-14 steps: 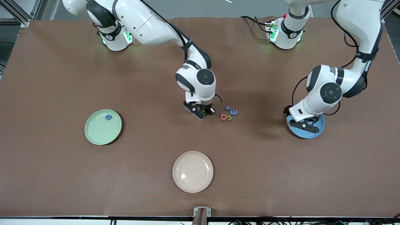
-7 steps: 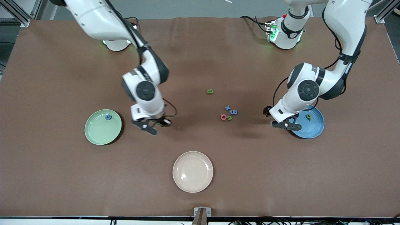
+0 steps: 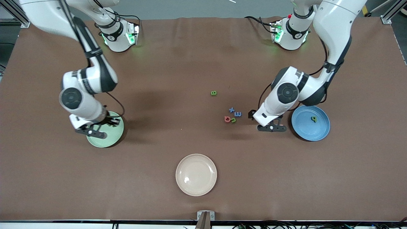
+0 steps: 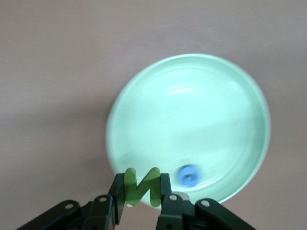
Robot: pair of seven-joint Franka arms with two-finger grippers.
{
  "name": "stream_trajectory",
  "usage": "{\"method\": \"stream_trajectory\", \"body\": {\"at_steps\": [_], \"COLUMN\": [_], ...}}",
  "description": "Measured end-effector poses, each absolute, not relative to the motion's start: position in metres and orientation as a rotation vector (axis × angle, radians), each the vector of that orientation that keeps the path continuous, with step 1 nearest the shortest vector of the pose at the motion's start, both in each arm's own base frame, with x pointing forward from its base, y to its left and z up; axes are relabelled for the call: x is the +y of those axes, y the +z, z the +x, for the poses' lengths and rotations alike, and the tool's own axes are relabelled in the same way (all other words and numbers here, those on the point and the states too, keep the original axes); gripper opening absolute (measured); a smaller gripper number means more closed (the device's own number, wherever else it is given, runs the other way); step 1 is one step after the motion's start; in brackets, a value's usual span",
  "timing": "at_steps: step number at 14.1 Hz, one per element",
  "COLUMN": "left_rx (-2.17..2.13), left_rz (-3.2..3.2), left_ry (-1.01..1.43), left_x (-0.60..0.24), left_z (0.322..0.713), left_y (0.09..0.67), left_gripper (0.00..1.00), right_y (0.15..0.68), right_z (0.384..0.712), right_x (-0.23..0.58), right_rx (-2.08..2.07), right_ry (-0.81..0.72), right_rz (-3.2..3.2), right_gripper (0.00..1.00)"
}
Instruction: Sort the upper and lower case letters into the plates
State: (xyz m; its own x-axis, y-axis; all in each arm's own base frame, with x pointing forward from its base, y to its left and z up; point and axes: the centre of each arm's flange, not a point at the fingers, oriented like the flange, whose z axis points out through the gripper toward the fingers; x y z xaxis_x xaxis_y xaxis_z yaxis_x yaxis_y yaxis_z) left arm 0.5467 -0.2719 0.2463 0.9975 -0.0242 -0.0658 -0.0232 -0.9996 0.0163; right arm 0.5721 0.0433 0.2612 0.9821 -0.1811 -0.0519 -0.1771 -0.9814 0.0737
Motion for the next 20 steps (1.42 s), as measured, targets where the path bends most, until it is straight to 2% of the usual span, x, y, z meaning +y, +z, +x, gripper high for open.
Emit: {"method": "stream_trajectory", "body": {"at_steps": [4, 10, 15, 17, 20], "left_rx": [0.057, 0.1, 0.154, 0.174, 0.173], "left_rz": [3.103, 3.1, 3.086, 3.08, 3.079], "left_ry": [-0.125, -0.202, -0.188, -0.186, -0.196], "left_x": [-0.308, -0.317, -0.329, -0.333, -0.334], "left_z": [0.548, 0.541, 0.546, 0.548, 0.548], "left_y": [0.231, 0.199, 0.199, 0.198, 0.193], "left_gripper": [1.0, 1.0, 1.0, 1.0, 1.0], "right_y": [0.239, 0.211, 0.189, 0.19, 0.196], "right_z": [0.556, 0.553, 0.551, 0.552, 0.557], "right_x": [-0.028, -0.03, -0.031, -0.031, -0.027], "right_rx": [-0.2, -0.182, -0.188, -0.19, -0.19], "right_ry": [-0.084, -0.062, -0.079, -0.075, -0.106], "right_rz": [3.094, 3.112, 3.119, 3.119, 3.118], "right_gripper": [0.33, 0.33, 0.33, 0.48, 0.8]}}
